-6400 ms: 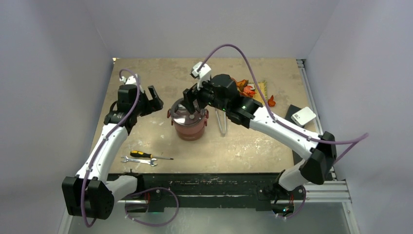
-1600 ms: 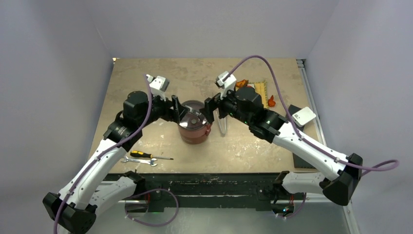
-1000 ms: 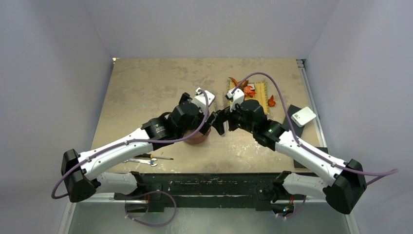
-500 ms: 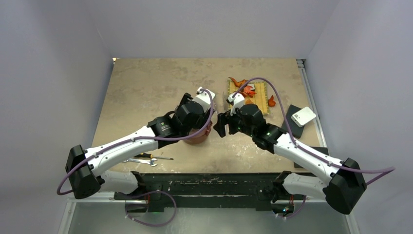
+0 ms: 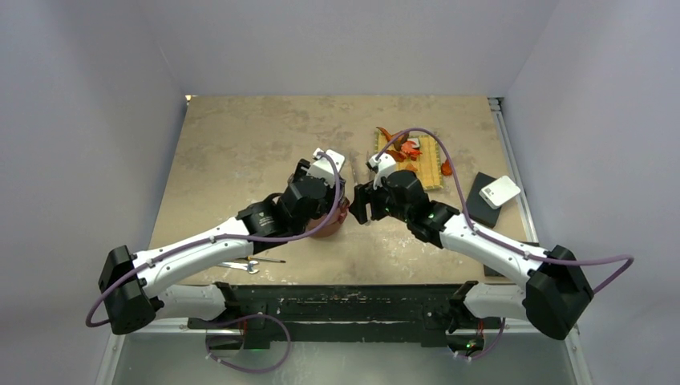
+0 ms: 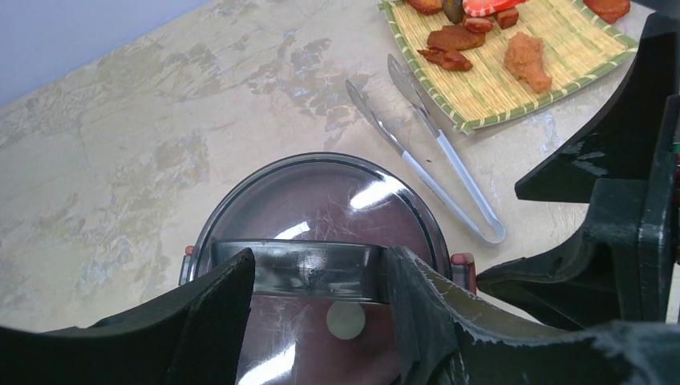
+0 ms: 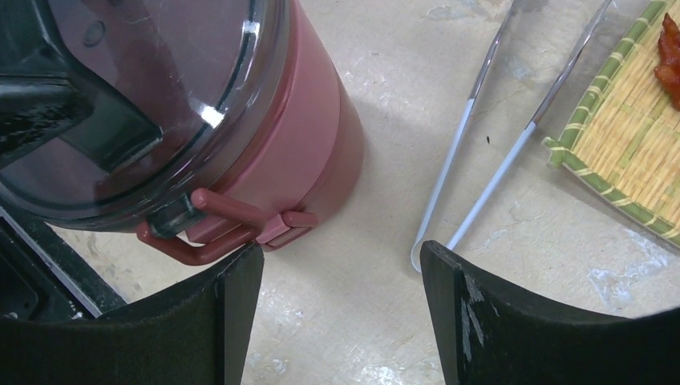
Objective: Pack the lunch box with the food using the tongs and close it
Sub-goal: Adjust the packing box at the center of the board.
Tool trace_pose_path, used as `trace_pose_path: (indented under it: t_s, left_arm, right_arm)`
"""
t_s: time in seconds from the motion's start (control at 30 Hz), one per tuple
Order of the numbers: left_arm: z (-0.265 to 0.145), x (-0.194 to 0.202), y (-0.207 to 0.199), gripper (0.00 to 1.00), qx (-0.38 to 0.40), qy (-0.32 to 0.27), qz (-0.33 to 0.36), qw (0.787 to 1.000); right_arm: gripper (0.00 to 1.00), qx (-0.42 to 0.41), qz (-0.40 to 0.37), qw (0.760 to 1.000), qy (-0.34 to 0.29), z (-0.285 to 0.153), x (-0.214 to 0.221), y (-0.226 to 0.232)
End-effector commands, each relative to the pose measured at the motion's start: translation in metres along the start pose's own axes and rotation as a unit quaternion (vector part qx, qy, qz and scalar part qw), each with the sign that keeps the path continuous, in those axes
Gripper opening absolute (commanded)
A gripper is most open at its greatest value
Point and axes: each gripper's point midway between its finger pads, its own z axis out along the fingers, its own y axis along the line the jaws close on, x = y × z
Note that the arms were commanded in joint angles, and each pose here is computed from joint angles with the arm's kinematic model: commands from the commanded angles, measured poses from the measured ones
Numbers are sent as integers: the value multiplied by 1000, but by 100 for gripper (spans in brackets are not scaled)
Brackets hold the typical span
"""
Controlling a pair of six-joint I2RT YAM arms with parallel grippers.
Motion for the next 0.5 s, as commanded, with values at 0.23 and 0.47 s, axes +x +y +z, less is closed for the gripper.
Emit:
trace_pose_path:
  t_s: [0.23, 0.47]
  left_arm:
    - [-9, 108, 0, 56, 5, 148, 16, 989]
    - [-11, 114, -2, 54, 13, 152, 3, 988]
  right_arm:
    - [71, -61, 35, 996, -49, 7, -26, 26]
    - [69, -92, 45, 993, -55, 12, -34, 39]
